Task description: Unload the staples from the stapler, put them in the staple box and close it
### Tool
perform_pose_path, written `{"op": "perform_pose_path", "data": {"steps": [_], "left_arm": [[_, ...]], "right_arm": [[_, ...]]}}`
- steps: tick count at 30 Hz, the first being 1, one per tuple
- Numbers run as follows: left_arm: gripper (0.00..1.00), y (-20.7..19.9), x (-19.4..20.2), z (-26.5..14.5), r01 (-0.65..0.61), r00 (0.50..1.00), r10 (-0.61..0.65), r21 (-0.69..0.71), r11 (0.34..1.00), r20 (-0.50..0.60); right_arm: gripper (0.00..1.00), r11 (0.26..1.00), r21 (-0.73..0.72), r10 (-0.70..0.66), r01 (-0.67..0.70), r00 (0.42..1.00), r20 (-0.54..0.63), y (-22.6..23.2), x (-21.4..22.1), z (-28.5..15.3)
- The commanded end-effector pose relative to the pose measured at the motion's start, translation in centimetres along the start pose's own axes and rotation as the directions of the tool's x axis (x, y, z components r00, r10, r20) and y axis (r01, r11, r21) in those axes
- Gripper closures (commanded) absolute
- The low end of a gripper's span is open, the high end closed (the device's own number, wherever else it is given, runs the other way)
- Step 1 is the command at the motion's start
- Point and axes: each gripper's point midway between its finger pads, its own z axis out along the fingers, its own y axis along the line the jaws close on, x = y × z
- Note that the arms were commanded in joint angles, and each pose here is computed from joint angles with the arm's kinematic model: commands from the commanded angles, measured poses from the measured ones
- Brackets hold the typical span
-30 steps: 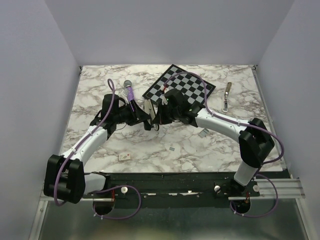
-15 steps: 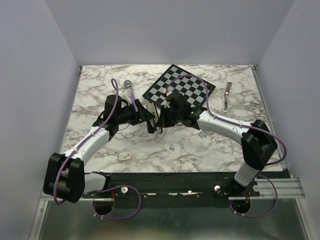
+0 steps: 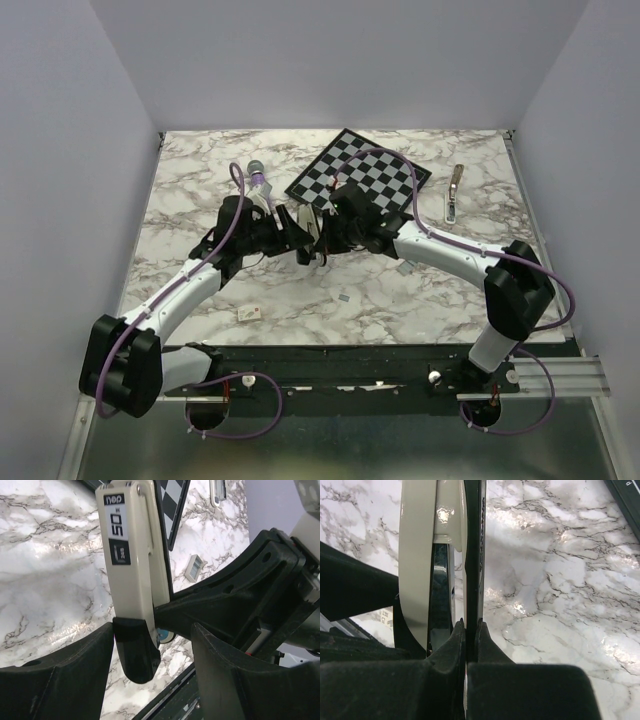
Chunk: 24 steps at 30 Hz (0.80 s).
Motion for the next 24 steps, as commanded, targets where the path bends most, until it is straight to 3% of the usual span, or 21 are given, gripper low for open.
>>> {"op": "perform_pose_path", "data": {"steps": [1, 11, 15, 16, 19, 20, 24], "left_arm": [[0.31, -0.3, 1.3, -0.6, 0.021, 0.999, -0.021, 0.006, 1.000, -0.027], [0.31, -1.1, 2.5, -0.5, 0.098, 0.994, -0.094, 0.072, 0.993, -0.059], [0.37, -1.5, 2.4, -0.6, 0.093, 0.994, -0.088, 0.081, 0.992, -0.058], [0.40, -1.6, 2.3, -0.7, 0.092, 0.995, -0.087, 0.086, 0.992, -0.056], [0.61, -1.8, 2.4, -0.9, 0.084, 0.995, -0.079, 0.082, 0.993, -0.063], [0.72, -1.8, 2.5, -0.9, 0.080, 0.995, -0.075, 0.081, 0.994, -0.065], [0.95, -1.5, 2.4, -1.4, 0.042, 0.996, -0.039, 0.040, 0.998, -0.075]], "right_arm": [[0.99, 0.999, -0.018, 0.032, -0.030, 0.987, 0.157, 1.3, -4.4, -2.0], [0.99, 0.995, -0.065, 0.092, -0.082, 0.978, 0.185, 1.8, -5.0, -2.7], [0.99, 0.994, -0.069, 0.102, -0.090, 0.977, 0.187, 1.9, -5.0, -2.8], [0.99, 0.993, -0.070, 0.102, -0.090, 0.977, 0.186, 1.8, -5.0, -2.7], [0.99, 0.994, -0.068, 0.099, -0.087, 0.978, 0.184, 1.7, -4.7, -2.7], [0.99, 0.994, -0.064, 0.095, -0.084, 0.979, 0.180, 1.6, -4.6, -2.5], [0.99, 0.996, -0.070, 0.059, -0.049, 0.986, 0.157, 1.4, -3.9, -2.3]]}}
